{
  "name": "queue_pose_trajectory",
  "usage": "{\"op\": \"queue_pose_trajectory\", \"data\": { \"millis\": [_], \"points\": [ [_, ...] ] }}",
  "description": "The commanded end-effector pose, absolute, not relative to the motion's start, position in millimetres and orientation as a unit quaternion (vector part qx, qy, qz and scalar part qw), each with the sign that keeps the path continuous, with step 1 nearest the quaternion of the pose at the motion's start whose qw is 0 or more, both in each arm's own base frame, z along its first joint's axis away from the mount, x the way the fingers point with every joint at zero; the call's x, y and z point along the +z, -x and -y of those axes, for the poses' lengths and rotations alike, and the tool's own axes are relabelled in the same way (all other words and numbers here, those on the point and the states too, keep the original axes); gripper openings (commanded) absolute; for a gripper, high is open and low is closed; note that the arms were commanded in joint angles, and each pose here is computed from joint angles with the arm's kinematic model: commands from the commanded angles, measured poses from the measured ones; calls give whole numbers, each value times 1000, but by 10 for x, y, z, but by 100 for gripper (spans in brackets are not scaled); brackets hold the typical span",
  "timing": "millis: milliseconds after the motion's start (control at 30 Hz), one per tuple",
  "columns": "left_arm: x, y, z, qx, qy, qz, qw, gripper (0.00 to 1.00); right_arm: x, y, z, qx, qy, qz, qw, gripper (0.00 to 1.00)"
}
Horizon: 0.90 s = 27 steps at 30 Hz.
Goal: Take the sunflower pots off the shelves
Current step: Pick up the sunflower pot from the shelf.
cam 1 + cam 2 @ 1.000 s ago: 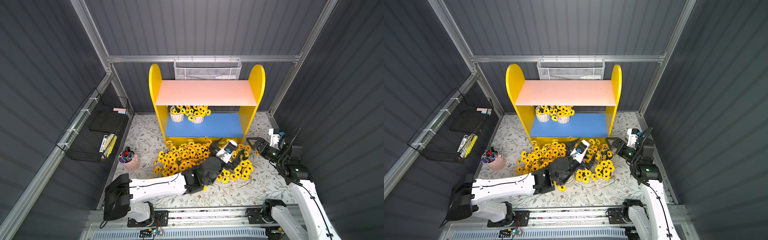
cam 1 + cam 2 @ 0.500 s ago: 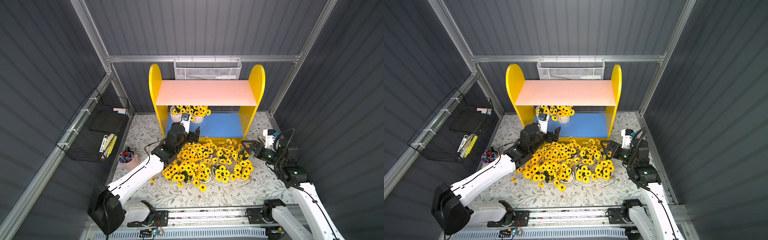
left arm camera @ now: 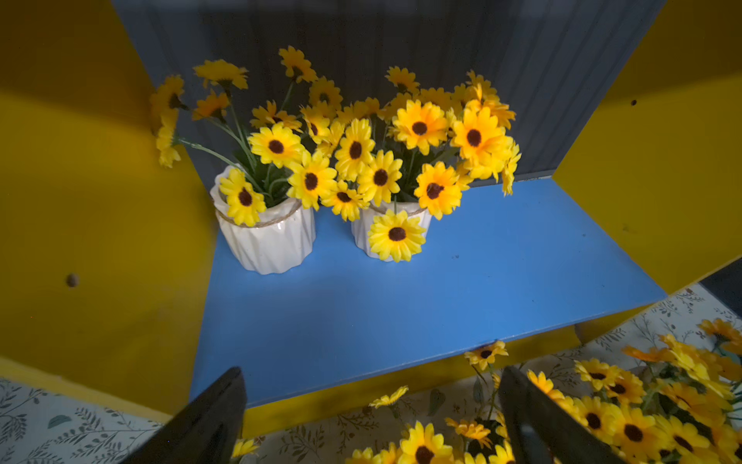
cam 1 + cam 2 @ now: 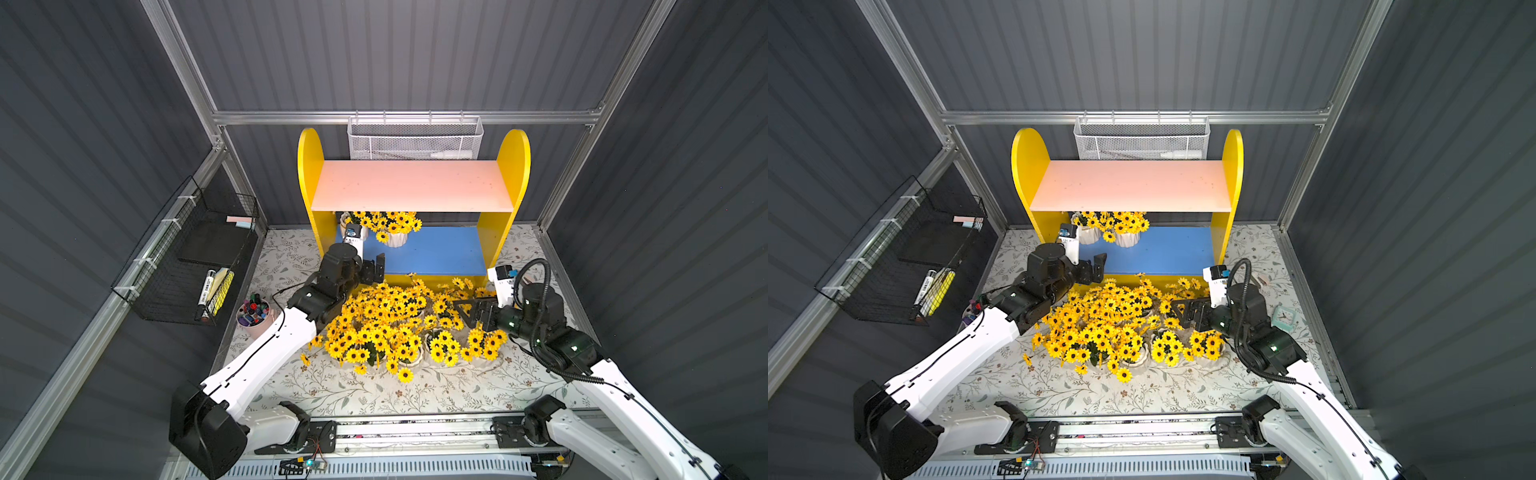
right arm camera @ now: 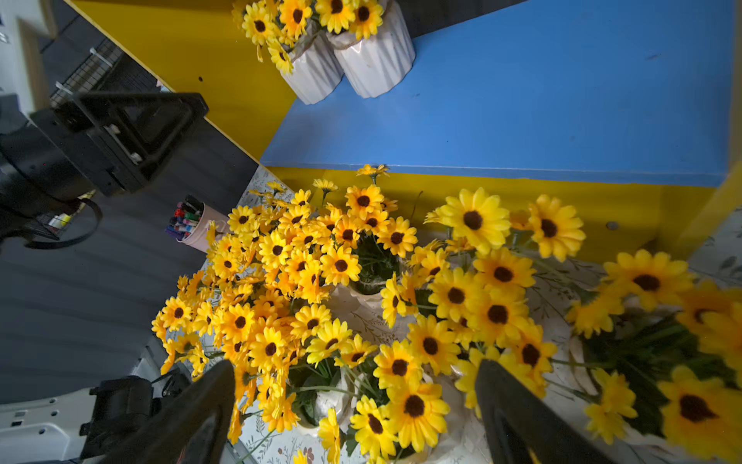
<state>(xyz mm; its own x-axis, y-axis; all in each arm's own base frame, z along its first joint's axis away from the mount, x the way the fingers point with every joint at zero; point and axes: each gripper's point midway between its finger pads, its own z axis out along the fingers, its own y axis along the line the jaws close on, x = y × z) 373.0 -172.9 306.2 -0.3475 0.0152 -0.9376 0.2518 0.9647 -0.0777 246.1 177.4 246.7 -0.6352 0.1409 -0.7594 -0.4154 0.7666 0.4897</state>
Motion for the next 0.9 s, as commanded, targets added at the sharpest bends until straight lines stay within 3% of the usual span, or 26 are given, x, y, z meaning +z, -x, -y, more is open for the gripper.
{"op": "queue_pose_trajectory", "data": {
  "millis": [0, 433, 867],
  "points": [
    [3041, -3702, 1694, -95, -91, -821, 556, 99, 2598, -2610, -1752, 297, 87, -836, 453, 96],
    [2692, -4293, 2360, -167, -154, -759, 609, 100, 2546, -2788, -1554, 237, 62, -834, 494, 99],
    [2354, -4848, 2443, -163, -131, -745, 634, 100, 2548, -2918, -1426, 212, 55, -834, 506, 99]
  ]
}}
